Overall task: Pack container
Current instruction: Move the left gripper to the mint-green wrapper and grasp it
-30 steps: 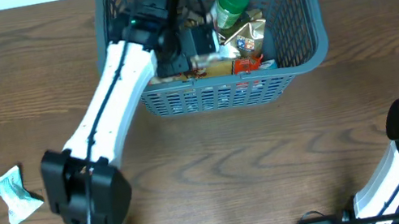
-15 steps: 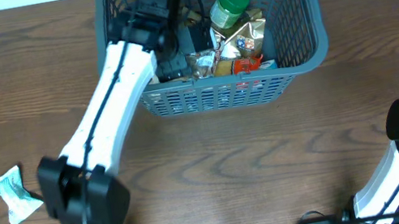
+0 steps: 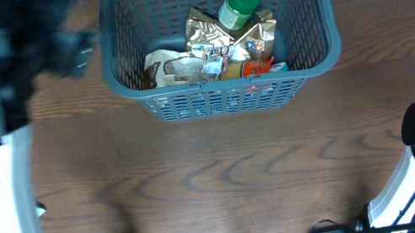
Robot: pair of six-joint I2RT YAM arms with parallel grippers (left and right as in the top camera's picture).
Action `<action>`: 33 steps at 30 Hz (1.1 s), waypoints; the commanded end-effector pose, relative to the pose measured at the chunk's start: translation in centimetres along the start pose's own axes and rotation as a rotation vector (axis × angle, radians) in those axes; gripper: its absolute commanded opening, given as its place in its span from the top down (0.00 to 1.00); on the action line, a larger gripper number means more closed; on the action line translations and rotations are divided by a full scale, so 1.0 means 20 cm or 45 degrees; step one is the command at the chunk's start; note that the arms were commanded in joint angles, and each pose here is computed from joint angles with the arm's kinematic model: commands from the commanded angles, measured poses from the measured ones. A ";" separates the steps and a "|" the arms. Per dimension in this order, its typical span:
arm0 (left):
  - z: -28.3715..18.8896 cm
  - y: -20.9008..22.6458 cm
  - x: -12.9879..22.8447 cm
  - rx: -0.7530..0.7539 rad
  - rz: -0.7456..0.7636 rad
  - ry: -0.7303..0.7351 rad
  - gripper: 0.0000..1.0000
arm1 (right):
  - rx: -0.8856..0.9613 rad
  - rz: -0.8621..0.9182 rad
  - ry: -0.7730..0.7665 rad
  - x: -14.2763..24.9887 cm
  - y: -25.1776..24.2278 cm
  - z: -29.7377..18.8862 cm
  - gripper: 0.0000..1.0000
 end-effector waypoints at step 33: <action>0.66 -0.02 1.60 -0.122 -1.185 0.819 0.02 | 0.002 -0.010 -0.032 -0.04 0.00 0.01 0.01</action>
Point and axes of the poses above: each gripper's point midway between its finger pads, its own z axis out along the fingers, its own y axis along the line the jaws close on, x = y × z, the point moved 2 cm from there along -z, back along the fingers, and after that the axes turned 9 degrees about z, right-handed, at the moved point
